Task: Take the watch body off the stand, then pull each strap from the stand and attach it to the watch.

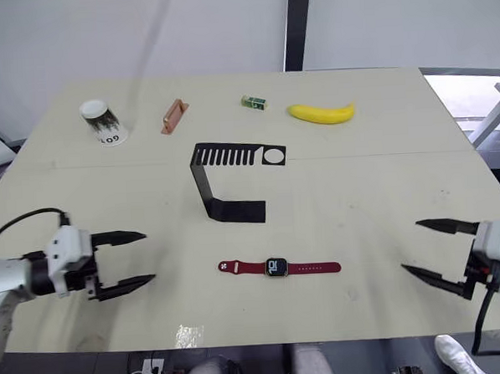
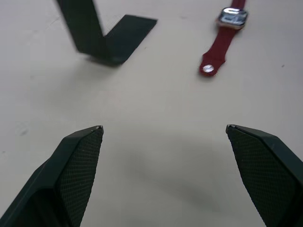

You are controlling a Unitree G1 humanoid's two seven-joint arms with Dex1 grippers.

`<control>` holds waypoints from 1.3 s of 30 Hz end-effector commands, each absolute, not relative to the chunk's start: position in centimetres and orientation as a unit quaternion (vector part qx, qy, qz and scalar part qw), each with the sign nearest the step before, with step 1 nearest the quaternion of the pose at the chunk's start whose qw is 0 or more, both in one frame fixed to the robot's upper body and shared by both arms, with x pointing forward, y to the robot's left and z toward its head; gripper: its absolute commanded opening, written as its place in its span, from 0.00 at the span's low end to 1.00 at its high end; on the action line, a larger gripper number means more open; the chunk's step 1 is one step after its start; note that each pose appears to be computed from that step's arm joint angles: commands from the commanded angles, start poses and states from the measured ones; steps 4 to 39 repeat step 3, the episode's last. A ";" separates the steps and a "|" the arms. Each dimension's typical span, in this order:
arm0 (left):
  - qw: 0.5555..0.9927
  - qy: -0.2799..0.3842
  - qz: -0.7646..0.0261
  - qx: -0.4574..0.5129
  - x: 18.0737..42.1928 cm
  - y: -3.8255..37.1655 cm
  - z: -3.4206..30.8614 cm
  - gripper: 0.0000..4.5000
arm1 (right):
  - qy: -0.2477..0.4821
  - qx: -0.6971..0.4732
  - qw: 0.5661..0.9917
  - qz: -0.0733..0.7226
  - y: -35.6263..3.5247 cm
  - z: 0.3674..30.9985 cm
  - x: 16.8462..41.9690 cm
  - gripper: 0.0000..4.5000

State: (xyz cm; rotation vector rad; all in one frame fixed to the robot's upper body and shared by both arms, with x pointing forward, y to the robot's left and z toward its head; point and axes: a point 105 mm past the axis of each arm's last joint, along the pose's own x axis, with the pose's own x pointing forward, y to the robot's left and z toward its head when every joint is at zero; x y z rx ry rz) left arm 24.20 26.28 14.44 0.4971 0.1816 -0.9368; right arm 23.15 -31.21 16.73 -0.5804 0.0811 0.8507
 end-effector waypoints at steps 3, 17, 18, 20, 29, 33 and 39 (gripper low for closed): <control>0.876 0.046 -0.390 0.282 24.7 28.8 16.0 0.99 | 0.023 -0.286 0.876 0.388 -32.5 17.4 24.1 1.00; 0.876 0.046 -0.390 0.282 24.7 28.8 16.0 0.99 | 0.023 -0.286 0.876 0.388 -32.5 17.4 24.1 1.00; 0.876 0.046 -0.390 0.282 24.7 28.8 16.0 0.99 | 0.023 -0.286 0.876 0.388 -32.5 17.4 24.1 1.00; 0.876 0.046 -0.390 0.282 24.7 28.8 16.0 0.99 | 0.023 -0.286 0.876 0.388 -32.5 17.4 24.1 1.00; 0.876 0.046 -0.390 0.282 24.7 28.8 16.0 0.99 | 0.023 -0.286 0.876 0.388 -32.5 17.4 24.1 1.00; 0.876 0.046 -0.390 0.282 24.7 28.8 16.0 0.99 | 0.023 -0.286 0.876 0.388 -32.5 17.4 24.1 1.00; 0.876 0.046 -0.390 0.282 24.7 28.8 16.0 0.99 | 0.023 -0.286 0.876 0.388 -32.5 17.4 24.1 1.00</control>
